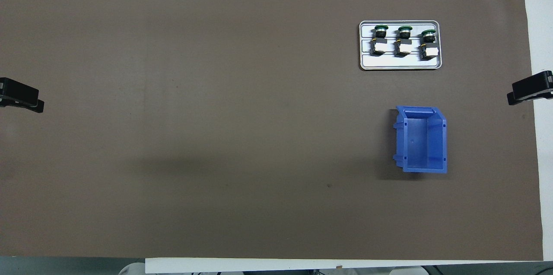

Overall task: Place and press button with both arms
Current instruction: 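Reach the right gripper to the metal tray and grasp a green part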

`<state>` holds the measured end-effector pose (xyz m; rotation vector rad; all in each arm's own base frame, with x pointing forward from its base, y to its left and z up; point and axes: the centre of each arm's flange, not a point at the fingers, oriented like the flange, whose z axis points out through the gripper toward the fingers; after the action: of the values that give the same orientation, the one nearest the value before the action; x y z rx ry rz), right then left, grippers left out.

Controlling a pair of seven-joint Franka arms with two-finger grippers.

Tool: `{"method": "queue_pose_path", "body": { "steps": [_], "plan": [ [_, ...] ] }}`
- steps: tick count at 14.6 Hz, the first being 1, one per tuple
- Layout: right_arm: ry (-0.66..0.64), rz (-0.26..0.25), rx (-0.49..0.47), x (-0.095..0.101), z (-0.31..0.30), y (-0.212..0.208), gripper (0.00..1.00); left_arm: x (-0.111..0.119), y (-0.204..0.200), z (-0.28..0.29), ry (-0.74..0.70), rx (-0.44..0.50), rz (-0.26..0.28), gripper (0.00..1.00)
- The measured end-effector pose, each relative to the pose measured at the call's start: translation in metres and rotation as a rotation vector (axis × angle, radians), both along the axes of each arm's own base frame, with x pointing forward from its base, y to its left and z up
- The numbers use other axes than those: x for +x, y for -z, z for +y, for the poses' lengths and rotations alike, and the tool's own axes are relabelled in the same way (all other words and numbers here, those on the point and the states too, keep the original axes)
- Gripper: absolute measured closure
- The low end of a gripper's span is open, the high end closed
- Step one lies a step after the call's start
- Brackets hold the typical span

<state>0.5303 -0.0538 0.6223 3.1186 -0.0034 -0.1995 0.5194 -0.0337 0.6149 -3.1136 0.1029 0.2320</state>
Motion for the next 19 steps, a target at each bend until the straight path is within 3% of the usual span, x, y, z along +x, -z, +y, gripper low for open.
{"method": "queue_pose_path", "body": {
  "steps": [9, 12, 14, 16, 19],
  "plan": [
    [-0.001, -0.002, 0.003, 0.0, 0.0, 0.0, 0.0, -0.002, -0.003, 0.005, -0.007, -0.003, -0.002, 0.0],
    [-0.006, -0.063, 0.043, 0.014, 0.02, 0.001, 0.0, -0.002, -0.003, 0.004, -0.005, -0.003, -0.002, 0.0],
    [-0.001, -0.084, 0.043, 0.043, 0.051, 0.019, 0.0, -0.002, -0.003, 0.004, -0.005, -0.003, -0.002, 0.0],
    [0.002, -0.112, 0.032, 0.088, 0.09, 0.053, 0.0, -0.002, -0.003, 0.006, -0.008, -0.003, -0.002, 0.0],
    [0.002, -0.152, 0.027, 0.15, 0.13, 0.137, 0.0, -0.002, -0.003, 0.009, -0.014, -0.003, -0.002, 0.0]
  ]
}}
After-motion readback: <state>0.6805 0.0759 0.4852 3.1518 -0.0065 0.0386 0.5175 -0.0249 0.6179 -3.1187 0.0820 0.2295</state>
